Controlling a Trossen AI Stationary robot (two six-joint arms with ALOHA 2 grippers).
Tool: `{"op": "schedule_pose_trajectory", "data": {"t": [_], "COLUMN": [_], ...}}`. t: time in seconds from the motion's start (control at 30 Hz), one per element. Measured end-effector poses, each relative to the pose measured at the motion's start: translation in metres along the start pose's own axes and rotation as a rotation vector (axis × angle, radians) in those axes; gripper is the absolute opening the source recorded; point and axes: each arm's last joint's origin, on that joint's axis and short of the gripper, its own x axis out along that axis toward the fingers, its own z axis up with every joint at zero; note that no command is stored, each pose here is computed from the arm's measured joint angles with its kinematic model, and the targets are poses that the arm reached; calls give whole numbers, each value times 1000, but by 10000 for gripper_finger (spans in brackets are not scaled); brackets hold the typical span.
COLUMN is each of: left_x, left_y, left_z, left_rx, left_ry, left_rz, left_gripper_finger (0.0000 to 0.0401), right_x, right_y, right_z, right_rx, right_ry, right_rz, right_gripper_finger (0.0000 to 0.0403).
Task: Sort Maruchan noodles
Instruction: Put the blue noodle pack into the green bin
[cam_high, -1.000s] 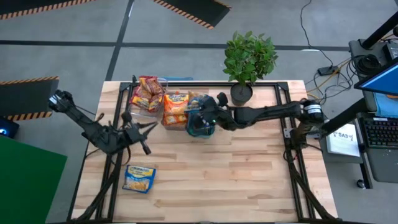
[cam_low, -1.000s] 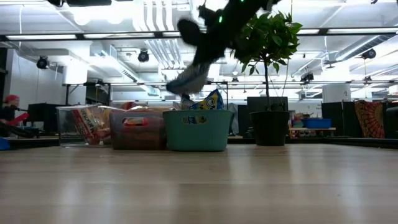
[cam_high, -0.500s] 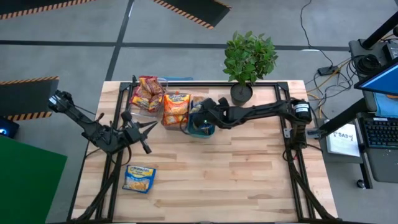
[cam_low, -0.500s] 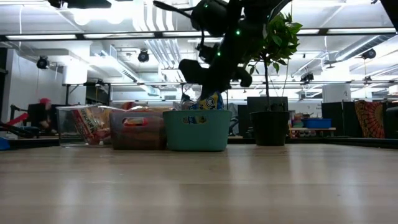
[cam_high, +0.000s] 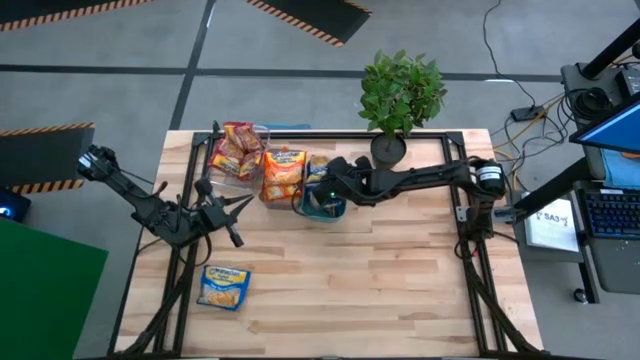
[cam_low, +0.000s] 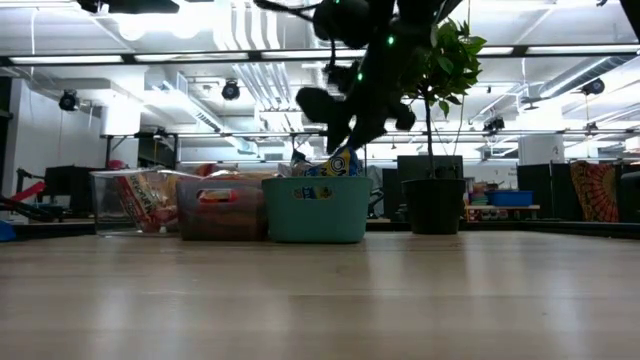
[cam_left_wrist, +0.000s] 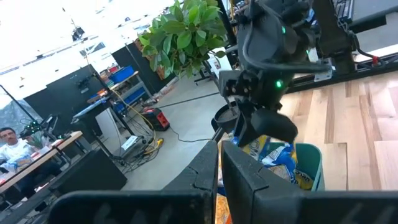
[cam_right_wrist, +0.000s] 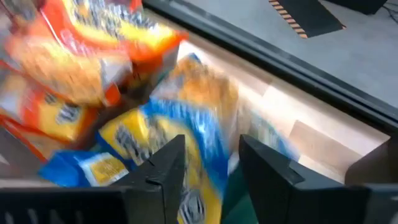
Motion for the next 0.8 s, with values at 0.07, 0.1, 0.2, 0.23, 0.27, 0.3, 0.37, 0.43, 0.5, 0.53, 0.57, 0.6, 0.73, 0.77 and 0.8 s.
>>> {"op": "schedule_pose_trajectory", "data": {"t": [0.07,0.1,0.2,0.23,0.27,0.3,0.37,0.43,0.5,0.53,0.57,0.6,0.73,0.77,0.8], "left_x": [0,0,0,0,0,0,0,0,0,0,0,0,1,1,1], "left_y": [0,0,0,0,0,0,0,0,0,0,0,0,-1,-1,-1], "left_z": [0,0,0,0,0,0,0,0,0,0,-1,-1,-1,-1,-1], "left_rx": [0,0,0,0,1,3,5,7,7,9,11,12,17,18,17], "left_ry": [0,0,0,0,0,0,0,1,1,2,2,3,4,4,4], "left_rz": [0,0,0,0,-1,0,0,-1,0,-1,-1,-1,-3,-3,-3], "left_gripper_finger": [3,3,3,3,3,3,3,3,3,3,3,3,3,3,3], "right_x": [-8,-12,-20,-21,-21,-21,-19,-13,-3,3,9,15,44,50,56], "right_y": [-2,-3,-4,-4,-4,-4,-1,1,4,5,5,5,5,4,4], "right_z": [6,10,20,22,23,24,25,23,18,15,12,11,0,-4,-7], "right_rx": [34,53,63,57,45,34,39,9,-13,-24,-45,-51,-72,-78,-80], "right_ry": [-11,-25,-67,-83,-93,-102,-138,-153,-162,-158,-156,-156,-126,-111,-95], "right_rz": [8,16,24,16,5,-2,1,-5,-26,-42,-66,-79,-116,-122,-116], "right_gripper_finger": [145,147,139,132,122,111,84,56,29,18,14,13,12,11,10]}}
